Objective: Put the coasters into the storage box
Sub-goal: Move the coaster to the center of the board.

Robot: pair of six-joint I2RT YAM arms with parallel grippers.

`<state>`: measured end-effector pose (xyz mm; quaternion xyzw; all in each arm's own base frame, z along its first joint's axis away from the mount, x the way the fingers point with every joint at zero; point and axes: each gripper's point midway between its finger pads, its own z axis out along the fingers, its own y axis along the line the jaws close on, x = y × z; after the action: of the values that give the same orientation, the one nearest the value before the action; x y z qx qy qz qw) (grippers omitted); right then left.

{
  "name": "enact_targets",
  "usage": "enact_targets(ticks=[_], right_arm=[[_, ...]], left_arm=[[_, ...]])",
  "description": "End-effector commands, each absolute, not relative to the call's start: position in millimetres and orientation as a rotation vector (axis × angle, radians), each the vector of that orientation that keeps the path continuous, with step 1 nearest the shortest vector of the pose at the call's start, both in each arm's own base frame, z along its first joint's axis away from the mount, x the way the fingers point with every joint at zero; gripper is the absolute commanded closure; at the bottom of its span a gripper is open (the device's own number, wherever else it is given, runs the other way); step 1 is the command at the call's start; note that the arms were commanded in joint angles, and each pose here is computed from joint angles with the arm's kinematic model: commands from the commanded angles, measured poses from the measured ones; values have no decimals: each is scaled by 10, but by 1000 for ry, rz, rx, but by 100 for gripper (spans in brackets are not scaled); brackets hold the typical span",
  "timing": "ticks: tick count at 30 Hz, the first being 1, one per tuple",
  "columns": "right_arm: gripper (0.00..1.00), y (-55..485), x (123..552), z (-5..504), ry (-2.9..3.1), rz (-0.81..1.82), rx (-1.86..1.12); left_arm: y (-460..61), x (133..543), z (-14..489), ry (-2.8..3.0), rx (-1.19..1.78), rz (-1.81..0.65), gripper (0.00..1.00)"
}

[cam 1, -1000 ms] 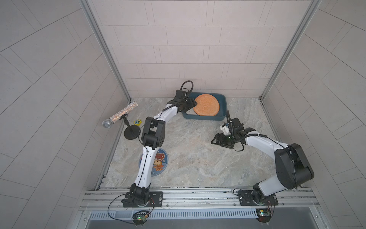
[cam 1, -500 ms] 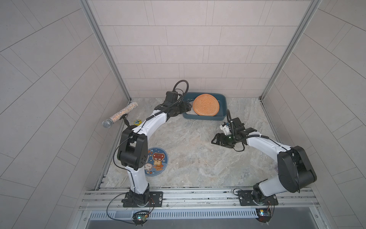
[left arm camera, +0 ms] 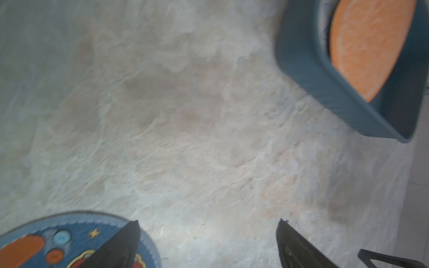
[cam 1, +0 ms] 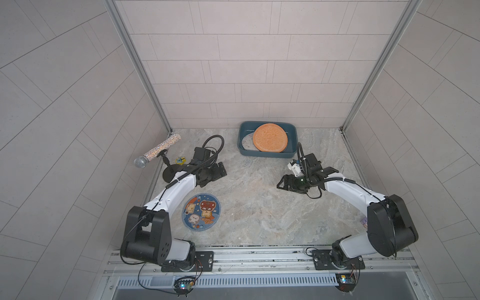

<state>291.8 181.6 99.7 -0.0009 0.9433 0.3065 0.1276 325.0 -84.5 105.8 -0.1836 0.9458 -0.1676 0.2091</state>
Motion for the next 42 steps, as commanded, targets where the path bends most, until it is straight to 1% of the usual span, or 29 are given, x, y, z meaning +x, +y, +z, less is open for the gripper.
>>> enact_targets(ticks=[1,9,13,19,21,27,33,42], right_arm=[[16,1857,2896,1104,2725,906,-50],[16,1866,2849,1115,2732,912,-72],[15,1871,2842,1141,2727,918,-76],[15,1879,2830,1174,2729,920,-99],[15,1886,2837,1199,2725,923,-106],[14,1895,2848,1252,2723,925,-118],[14,1893,2849,1260,2726,922,-117],[14,1897,2880,1306,2718,915,-114]], left_arm=[[-558,2901,894,2690,-653,-332,1],[13,2345,667,2701,-981,-145,0],[245,2139,582,2669,-1130,-94,0],[495,2058,538,2573,-1272,-23,0],[554,2015,476,2526,-1370,-38,0],[626,1923,271,2460,-1518,-108,0],[557,1968,150,2501,-1520,-180,0],[452,1889,0,2522,-1544,-238,0]])
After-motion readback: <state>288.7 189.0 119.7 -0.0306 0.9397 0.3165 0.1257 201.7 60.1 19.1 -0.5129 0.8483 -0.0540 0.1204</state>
